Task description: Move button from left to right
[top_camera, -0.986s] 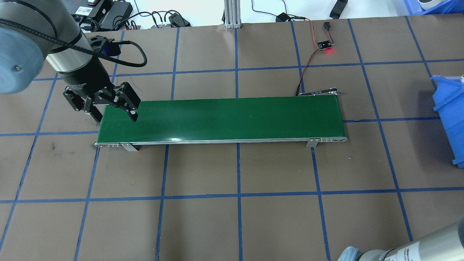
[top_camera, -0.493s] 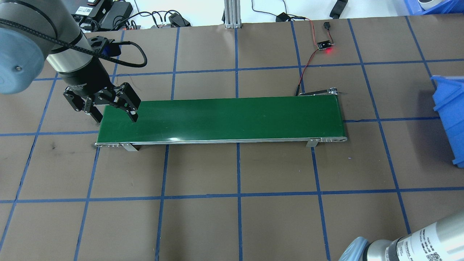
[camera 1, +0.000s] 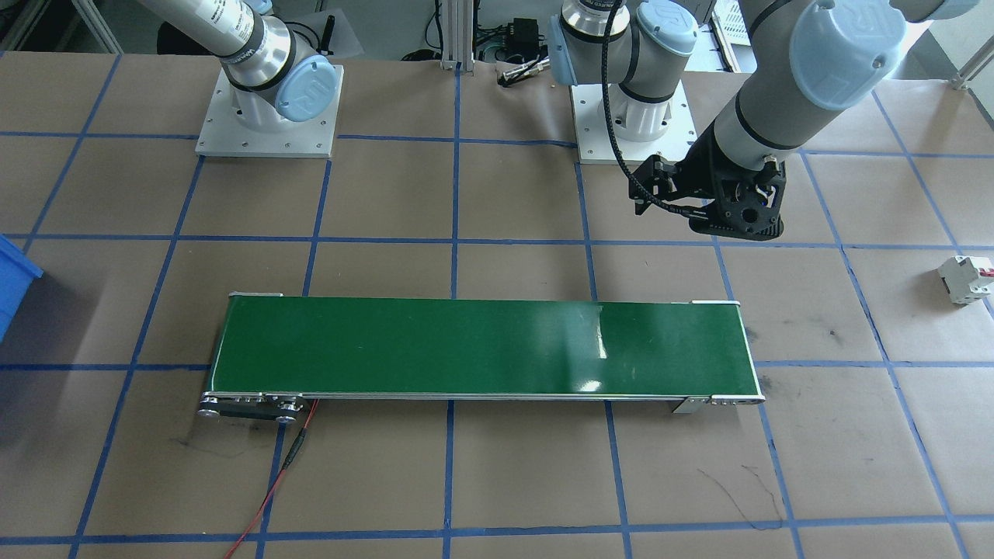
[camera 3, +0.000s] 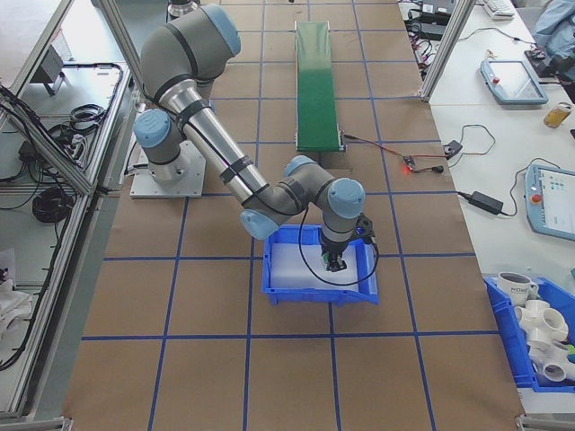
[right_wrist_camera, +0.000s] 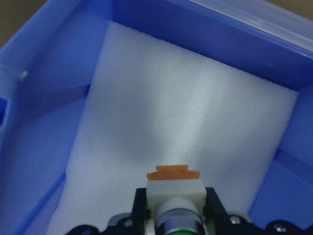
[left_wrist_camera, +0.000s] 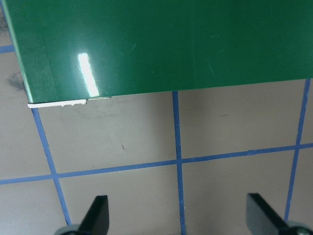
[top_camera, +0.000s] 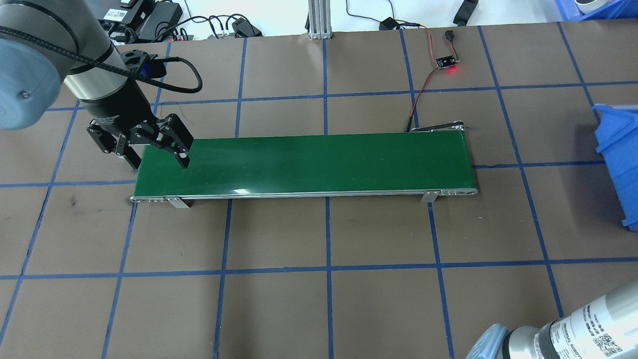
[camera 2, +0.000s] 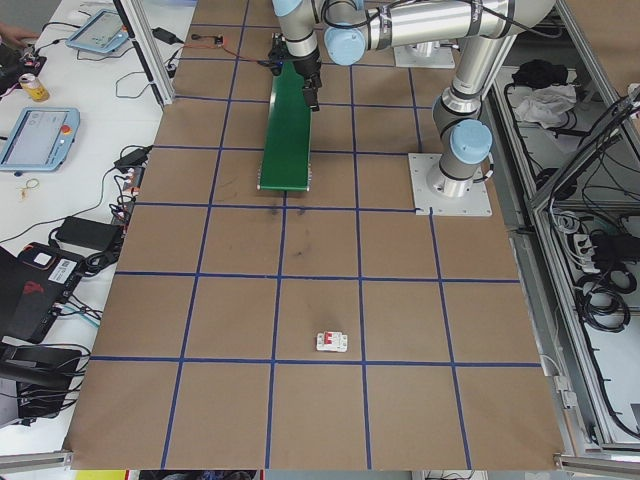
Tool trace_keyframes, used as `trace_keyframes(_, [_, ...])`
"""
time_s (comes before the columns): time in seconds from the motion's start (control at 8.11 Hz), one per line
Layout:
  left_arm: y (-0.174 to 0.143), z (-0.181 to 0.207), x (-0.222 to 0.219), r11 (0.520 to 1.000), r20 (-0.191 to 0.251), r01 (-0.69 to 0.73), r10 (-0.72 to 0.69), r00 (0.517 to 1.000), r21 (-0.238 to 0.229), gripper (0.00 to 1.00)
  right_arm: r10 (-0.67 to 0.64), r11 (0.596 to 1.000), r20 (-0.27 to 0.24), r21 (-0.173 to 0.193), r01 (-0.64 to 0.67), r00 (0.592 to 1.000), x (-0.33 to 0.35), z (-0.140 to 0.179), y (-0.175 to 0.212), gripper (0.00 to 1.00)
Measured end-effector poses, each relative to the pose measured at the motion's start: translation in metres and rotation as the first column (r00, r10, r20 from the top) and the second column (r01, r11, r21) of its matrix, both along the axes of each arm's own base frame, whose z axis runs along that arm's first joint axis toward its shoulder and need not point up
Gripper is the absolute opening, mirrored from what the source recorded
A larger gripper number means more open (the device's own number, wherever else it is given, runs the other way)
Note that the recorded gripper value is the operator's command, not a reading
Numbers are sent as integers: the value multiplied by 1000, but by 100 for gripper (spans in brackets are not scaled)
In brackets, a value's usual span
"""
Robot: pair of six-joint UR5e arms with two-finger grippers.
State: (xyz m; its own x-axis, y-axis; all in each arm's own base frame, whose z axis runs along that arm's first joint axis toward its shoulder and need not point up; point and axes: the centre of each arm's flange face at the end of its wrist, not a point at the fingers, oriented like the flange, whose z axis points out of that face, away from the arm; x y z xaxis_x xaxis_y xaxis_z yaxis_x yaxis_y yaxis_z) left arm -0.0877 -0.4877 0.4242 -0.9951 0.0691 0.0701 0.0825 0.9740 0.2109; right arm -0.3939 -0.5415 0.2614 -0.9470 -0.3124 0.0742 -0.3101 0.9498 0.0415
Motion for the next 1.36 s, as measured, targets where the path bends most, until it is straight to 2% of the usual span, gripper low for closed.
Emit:
trace_keyframes(0.12, [0, 0, 0, 1000, 0, 0, 0, 1000, 0, 100, 18, 1000, -3, -3, -18, 1000, 1, -5, 1, 100])
trace_keyframes(0.37, [0, 0, 0, 1000, 0, -1, 1, 1000, -1, 100, 37, 999, -12, -10, -37, 999, 2, -5, 2, 100])
trace_keyframes(0.62, [-1, 1, 0, 1000, 3, -1, 1, 1000, -2, 100, 75, 997, -33, -25, -76, 997, 3, 13, 4, 100])
trace_keyframes(0.86, [1, 6, 2, 1000, 25, 2, -2, 1000, -2, 100, 99, 993, -77, -63, -104, 992, 12, 60, 12, 100])
trace_keyframes(0.99, [2, 8, 7, 1000, 77, 11, -11, 997, -2, 100, 102, 991, -77, -80, -108, 992, 24, 90, 20, 100])
trace_keyframes(1.11, [2, 10, 10, 1000, 112, 13, -13, 994, -4, 100, 90, 991, -45, -93, -94, 995, 48, 124, 29, 100])
trace_keyframes(1.23, [2, 14, 10, 1000, 120, 13, -11, 993, -12, 100, 60, 994, -10, -93, -61, 998, 84, 158, 38, 100])
trace_keyframes(1.36, [0, 20, 9, 1000, 107, 9, -6, 994, -30, 100, 32, 996, 10, -86, -31, 999, 128, 190, 45, 100])
